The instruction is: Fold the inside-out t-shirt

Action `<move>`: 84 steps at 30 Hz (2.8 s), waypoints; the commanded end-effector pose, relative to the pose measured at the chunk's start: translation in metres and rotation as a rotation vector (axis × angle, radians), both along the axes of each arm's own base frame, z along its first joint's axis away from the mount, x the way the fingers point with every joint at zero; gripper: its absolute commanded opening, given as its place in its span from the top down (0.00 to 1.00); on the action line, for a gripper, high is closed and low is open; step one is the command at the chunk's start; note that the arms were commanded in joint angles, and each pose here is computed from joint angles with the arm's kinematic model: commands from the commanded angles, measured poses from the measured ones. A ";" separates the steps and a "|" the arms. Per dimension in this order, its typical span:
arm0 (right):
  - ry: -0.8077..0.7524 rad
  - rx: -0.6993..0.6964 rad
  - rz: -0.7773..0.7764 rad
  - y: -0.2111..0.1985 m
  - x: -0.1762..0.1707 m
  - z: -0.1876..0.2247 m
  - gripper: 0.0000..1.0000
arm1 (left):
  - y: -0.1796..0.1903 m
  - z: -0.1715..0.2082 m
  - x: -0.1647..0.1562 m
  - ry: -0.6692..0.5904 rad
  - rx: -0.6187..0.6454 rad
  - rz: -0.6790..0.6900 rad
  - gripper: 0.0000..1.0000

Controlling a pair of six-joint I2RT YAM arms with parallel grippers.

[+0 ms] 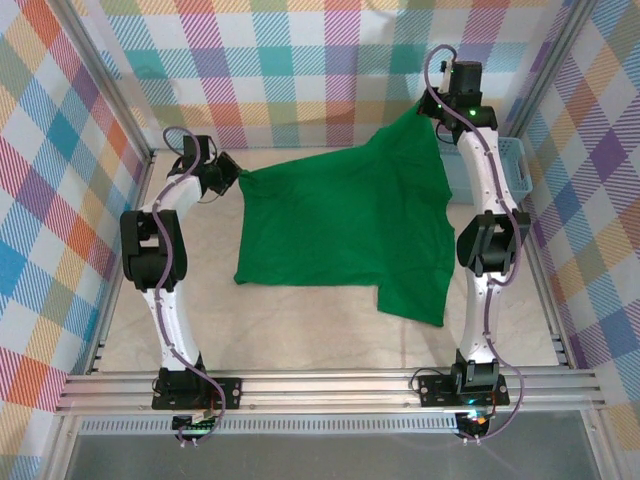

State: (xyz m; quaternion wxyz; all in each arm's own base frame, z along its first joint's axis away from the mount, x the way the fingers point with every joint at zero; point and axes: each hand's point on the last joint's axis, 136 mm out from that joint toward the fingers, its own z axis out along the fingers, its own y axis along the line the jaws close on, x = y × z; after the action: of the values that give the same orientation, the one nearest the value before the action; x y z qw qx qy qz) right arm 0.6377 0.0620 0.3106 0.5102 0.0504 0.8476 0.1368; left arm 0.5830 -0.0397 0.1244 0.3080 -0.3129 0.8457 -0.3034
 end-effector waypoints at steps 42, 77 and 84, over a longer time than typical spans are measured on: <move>-0.105 0.012 0.277 0.074 0.038 -0.038 1.00 | 0.072 0.019 -0.012 -0.024 0.100 0.040 1.00; 0.266 0.048 0.035 0.019 -0.166 -0.175 1.00 | 0.049 -0.052 -0.131 0.057 0.039 0.057 0.99; 0.302 0.033 -0.014 0.012 -0.162 -0.184 1.00 | 0.041 -0.076 -0.152 0.115 0.014 0.055 0.89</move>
State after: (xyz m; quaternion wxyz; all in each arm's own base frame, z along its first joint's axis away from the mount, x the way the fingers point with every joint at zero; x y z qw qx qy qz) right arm 0.4681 0.0769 0.1229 0.3705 0.0701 0.9145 0.1465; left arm 0.4295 0.0014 0.0361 0.2520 -0.3533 0.8625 -0.2603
